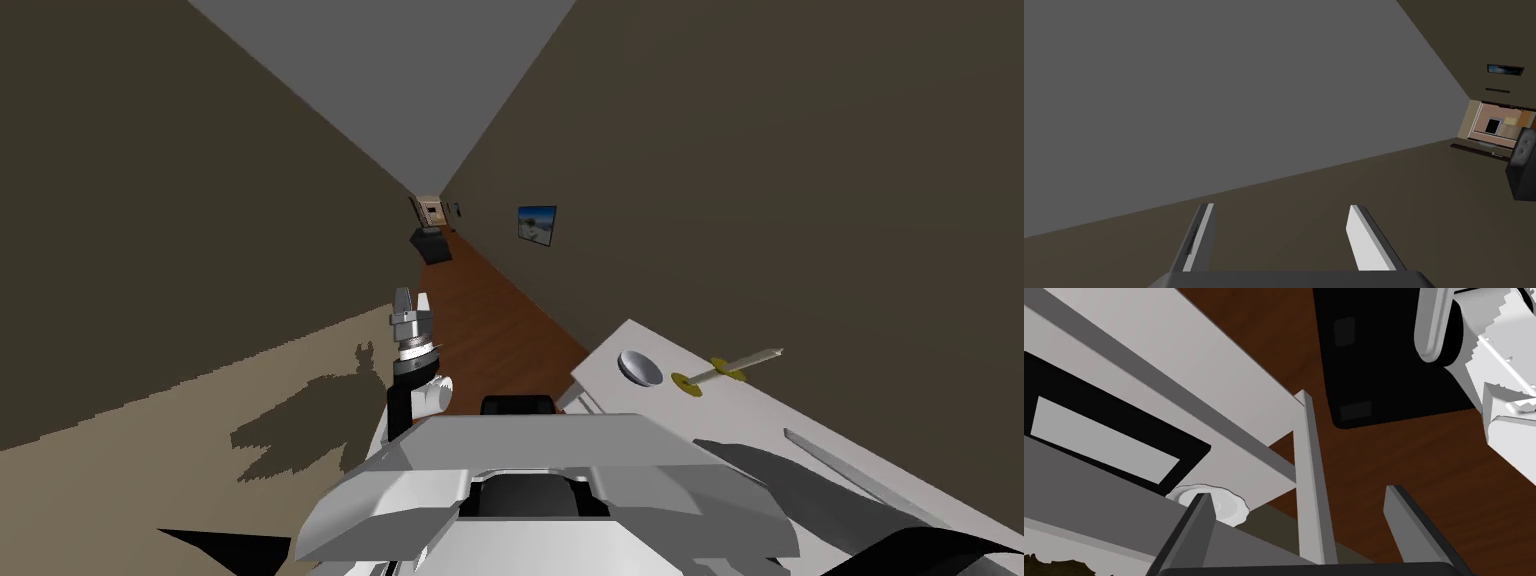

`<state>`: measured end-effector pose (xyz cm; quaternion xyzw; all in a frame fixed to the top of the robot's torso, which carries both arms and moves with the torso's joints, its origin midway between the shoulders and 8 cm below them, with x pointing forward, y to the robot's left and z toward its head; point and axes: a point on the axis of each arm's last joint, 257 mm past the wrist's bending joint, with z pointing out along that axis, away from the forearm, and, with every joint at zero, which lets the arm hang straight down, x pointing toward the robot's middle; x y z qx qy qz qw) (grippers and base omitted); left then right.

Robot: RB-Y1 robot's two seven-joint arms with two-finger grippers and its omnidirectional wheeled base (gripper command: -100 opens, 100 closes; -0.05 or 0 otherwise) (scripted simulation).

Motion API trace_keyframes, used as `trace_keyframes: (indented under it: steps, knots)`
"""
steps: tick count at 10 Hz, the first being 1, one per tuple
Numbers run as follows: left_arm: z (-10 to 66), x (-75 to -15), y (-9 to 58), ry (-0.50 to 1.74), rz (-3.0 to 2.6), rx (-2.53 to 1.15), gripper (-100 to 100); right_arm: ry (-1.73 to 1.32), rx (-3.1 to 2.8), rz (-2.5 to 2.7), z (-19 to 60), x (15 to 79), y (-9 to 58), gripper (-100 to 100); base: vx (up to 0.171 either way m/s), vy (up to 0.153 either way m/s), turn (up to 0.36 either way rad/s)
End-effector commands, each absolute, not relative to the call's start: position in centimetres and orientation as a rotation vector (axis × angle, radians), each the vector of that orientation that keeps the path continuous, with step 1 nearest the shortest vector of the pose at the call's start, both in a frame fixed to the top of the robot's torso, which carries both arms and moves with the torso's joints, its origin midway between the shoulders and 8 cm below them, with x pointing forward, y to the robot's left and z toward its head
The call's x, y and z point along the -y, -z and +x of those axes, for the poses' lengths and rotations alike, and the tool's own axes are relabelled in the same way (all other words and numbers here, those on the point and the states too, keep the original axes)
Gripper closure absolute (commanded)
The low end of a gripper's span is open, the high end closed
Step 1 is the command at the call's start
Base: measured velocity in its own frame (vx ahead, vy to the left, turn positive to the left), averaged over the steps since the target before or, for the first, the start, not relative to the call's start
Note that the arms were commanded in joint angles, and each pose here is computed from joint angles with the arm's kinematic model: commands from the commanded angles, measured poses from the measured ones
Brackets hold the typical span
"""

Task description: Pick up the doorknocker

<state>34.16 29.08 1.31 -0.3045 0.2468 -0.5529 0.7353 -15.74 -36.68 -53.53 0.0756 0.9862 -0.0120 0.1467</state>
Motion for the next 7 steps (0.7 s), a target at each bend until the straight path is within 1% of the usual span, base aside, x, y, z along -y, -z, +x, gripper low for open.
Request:
trace_keyframes:
  steps: [1, 4, 5, 6, 7]
  knots:
    - [34.2, -29.1, -1.3, 1.215, -0.669, -0.542, 0, 0.066, -2.898, 0.189, -18.8, 37.8, 52.3, -100, 0.087, -0.022, 0.133]
    - [34.2, -29.1, -1.3, 1.215, -0.669, -0.542, 0, 0.180, -3.107, 0.066, -28.7, 41.5, 50.3, -100, 0.086, -0.025, 0.344]
    - [34.2, -29.1, -1.3, 1.215, -0.669, -0.542, 0, 0.180, -3.107, 0.066, -28.7, 41.5, 50.3, -100, 0.059, -0.057, 0.300]
    - [34.2, -29.1, -1.3, 1.215, -0.669, -0.542, 0, 0.213, -3.159, 0.028, -31.1, 42.7, 49.5, -100, 0.062, -0.056, 0.304]
    - [34.2, -29.1, -1.3, 1.215, -0.669, -0.542, 0, 0.241, -3.201, -0.007, -32.9, 43.7, 48.9, -100, 0.061, -0.070, 0.451]
